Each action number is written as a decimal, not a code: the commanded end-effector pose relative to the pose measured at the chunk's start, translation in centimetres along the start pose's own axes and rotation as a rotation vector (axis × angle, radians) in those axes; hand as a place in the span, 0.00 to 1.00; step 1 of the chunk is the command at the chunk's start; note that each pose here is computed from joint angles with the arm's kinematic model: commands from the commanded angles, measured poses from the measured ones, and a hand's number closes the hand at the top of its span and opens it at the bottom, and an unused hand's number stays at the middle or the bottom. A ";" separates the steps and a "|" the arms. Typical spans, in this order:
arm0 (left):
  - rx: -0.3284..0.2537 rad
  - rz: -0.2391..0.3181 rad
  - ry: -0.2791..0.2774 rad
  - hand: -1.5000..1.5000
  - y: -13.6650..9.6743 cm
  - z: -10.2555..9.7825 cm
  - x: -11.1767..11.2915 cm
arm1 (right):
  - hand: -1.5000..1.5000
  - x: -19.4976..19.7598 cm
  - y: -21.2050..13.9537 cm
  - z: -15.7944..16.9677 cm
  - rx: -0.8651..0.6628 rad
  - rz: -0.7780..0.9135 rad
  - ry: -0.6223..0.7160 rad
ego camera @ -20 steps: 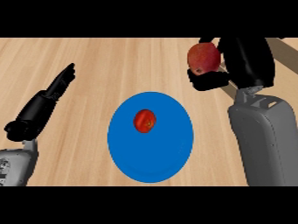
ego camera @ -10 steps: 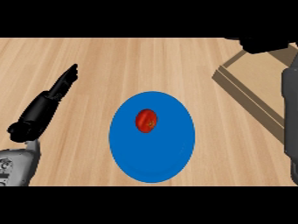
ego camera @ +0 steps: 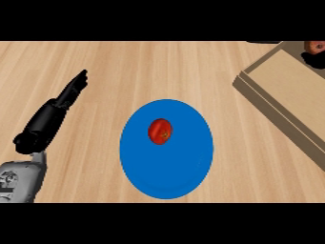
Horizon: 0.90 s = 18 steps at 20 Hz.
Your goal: Pick the pear from the plate and place it in the cardboard box
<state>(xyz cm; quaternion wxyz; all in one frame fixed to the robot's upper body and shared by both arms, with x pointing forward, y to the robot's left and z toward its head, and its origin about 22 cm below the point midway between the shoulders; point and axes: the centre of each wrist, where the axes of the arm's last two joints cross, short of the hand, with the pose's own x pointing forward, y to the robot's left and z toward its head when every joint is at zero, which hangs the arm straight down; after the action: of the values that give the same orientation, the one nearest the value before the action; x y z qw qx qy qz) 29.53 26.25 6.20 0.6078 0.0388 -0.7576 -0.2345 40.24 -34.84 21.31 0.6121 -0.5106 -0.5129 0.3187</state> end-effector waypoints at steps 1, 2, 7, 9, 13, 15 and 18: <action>-0.012 -0.020 -0.002 0.50 0.6 0.8 0.7 | 1.00 -3.3 0.5 -1.3 0.160 0.005 0.037; -0.002 0.010 -0.016 0.50 0.4 -0.2 1.3 | 1.00 -4.9 -0.3 -1.4 0.177 0.020 0.031; -0.001 0.001 -0.021 0.50 1.8 0.6 0.3 | 1.00 -7.9 0.9 -1.8 0.319 0.103 0.096; -0.008 -0.009 -0.012 0.50 -1.0 0.0 0.1 | 0.00 -7.7 1.3 -2.3 0.400 0.060 0.080; 0.010 0.010 -0.014 0.50 -0.8 -0.5 0.7 | 0.00 -10.0 1.7 -1.4 0.453 -0.008 -0.098; 0.004 0.002 -0.005 0.50 -1.2 0.4 0.5 | 0.00 -9.2 1.5 -2.0 0.397 -0.083 -0.144; 0.006 0.005 -0.006 0.50 0.9 1.2 -0.5 | 0.00 -10.0 -0.8 -1.9 0.183 -0.319 -0.223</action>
<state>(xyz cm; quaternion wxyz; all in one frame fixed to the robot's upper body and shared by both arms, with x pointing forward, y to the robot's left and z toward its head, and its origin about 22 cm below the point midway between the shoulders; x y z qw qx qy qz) 28.86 26.58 6.20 0.6060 0.0385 -0.7596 -0.2331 39.45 -43.91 18.13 0.6707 -0.3466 -0.5272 0.3900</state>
